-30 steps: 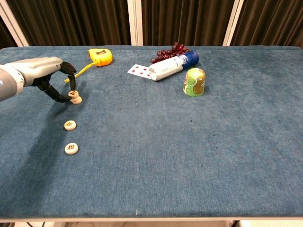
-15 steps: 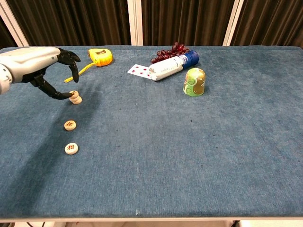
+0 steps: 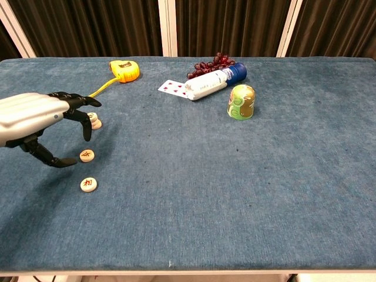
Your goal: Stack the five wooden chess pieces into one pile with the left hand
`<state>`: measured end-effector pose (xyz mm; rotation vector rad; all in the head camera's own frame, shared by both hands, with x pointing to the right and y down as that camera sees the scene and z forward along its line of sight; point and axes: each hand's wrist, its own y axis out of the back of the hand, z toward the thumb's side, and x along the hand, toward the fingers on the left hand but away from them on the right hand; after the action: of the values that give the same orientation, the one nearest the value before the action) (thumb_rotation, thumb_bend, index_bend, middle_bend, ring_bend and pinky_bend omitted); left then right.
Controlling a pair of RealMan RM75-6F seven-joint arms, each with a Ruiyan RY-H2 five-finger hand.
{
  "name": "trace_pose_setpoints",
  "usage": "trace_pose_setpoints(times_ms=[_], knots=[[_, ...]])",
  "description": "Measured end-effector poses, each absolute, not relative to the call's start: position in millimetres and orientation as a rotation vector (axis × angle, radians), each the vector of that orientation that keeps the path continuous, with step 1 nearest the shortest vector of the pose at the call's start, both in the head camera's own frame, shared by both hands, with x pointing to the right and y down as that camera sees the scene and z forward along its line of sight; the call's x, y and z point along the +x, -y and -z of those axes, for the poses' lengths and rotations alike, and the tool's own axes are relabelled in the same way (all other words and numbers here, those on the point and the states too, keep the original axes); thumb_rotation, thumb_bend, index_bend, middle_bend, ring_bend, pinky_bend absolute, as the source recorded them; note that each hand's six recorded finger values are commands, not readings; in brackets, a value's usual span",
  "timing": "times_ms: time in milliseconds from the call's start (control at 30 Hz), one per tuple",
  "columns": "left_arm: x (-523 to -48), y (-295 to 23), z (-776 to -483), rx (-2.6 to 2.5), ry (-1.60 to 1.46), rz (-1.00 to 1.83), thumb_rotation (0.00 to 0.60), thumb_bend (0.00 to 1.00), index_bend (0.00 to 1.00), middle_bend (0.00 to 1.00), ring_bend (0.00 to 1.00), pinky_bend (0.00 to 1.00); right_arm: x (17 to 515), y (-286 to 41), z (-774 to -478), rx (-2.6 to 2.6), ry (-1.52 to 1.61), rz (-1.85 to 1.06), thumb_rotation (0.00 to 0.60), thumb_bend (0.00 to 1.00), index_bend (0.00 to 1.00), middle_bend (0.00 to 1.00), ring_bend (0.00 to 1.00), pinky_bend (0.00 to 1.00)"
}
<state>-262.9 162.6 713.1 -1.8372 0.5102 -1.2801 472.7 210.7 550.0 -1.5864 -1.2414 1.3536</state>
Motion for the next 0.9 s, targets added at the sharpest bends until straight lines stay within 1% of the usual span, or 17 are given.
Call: trace_pose_setpoints(times_ms=[200, 467, 900], knots=[[-264, -164, -718, -1.813, -0.529, 1.285, 0.586, 0.28, 0.42, 0.0, 0.0, 0.0, 472, -213, -547, -1.579, 1.246, -1.35, 0.6, 0.12, 0.0, 0.0, 0.0, 0.0], [-264, -166, -730, -1.812, -0.51, 1.313, 0.593, 0.29, 0.42, 0.0, 0.0, 0.0, 470, -214, -545, -1.572, 1.247, -1.349, 0.6, 0.12, 0.0, 0.0, 0.0, 0.0], [-262, -166, -736, -1.811, -0.498, 1.327, 0.6, 0.3, 0.45, 0.0, 0.0, 0.0, 468, -213, -544, -1.572, 1.243, -1.349, 0.6, 0.12, 0.0, 0.0, 0.0, 0.0]])
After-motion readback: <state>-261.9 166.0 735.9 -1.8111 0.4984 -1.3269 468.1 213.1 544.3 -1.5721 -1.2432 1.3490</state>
